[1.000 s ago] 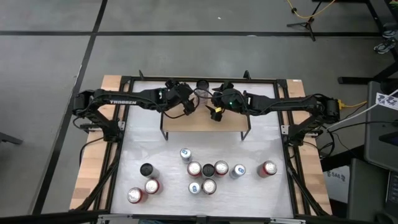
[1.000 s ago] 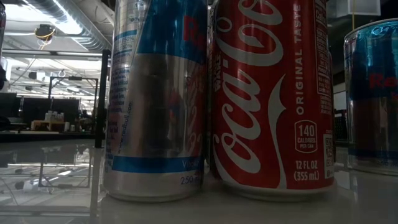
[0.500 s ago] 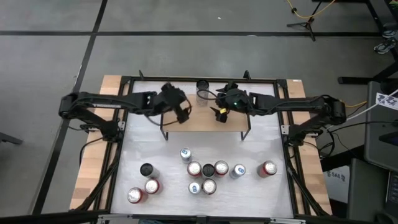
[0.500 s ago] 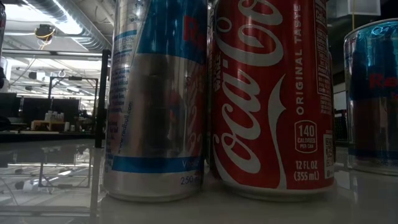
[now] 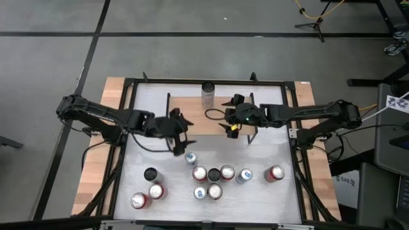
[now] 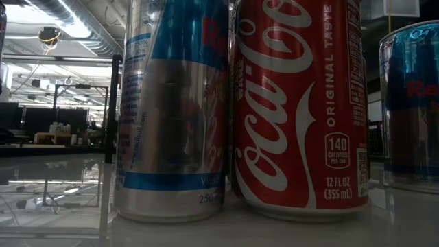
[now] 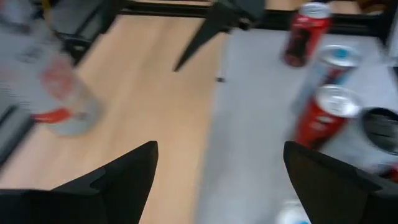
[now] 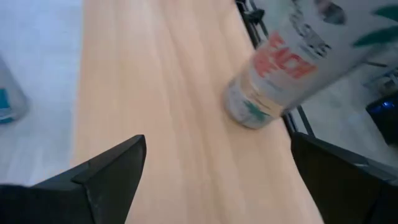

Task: Place canned beverage on shelf
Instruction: Put the left white soda can on the shelf

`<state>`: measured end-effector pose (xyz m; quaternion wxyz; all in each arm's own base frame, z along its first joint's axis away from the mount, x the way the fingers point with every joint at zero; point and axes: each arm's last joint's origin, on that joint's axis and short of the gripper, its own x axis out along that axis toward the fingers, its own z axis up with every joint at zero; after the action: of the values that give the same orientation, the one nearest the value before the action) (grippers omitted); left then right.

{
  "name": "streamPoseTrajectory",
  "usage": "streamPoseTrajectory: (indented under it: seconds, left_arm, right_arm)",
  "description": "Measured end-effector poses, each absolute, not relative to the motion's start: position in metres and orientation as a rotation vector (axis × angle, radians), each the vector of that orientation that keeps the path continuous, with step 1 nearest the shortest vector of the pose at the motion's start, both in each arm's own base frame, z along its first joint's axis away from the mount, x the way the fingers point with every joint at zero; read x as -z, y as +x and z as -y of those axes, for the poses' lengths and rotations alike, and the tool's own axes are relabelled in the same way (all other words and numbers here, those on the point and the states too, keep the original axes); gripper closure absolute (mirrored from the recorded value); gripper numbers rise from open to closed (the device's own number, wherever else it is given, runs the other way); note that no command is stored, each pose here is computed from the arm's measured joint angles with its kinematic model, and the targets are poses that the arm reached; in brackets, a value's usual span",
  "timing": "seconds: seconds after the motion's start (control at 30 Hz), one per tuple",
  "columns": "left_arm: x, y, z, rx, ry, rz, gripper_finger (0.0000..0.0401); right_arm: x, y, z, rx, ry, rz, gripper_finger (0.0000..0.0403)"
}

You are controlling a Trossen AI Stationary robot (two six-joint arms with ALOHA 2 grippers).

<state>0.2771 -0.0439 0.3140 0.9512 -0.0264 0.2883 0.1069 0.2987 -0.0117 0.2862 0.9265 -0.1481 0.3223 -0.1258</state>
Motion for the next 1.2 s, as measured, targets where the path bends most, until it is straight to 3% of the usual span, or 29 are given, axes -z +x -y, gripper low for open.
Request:
streamPoseTrajectory:
  seconds: [0.23,0.6,1.2]
  left_arm:
    - [-0.311,0.265,0.073,-0.191,-0.242,-0.622,0.0060]
    - [-0.305,0.213,0.101,-0.296,-0.803,-0.948,0.0060]
    - [-0.300,0.184,0.115,-0.479,-1.045,-1.144,0.0060]
  right_arm:
    - [-0.286,0.299,-0.006,0.219,-0.265,-0.642,0.0011]
    - [-0.286,0.297,-0.038,0.077,-0.235,-0.627,0.0011]
    - [-0.285,0.296,-0.045,0.054,-0.246,-0.627,0.0011]
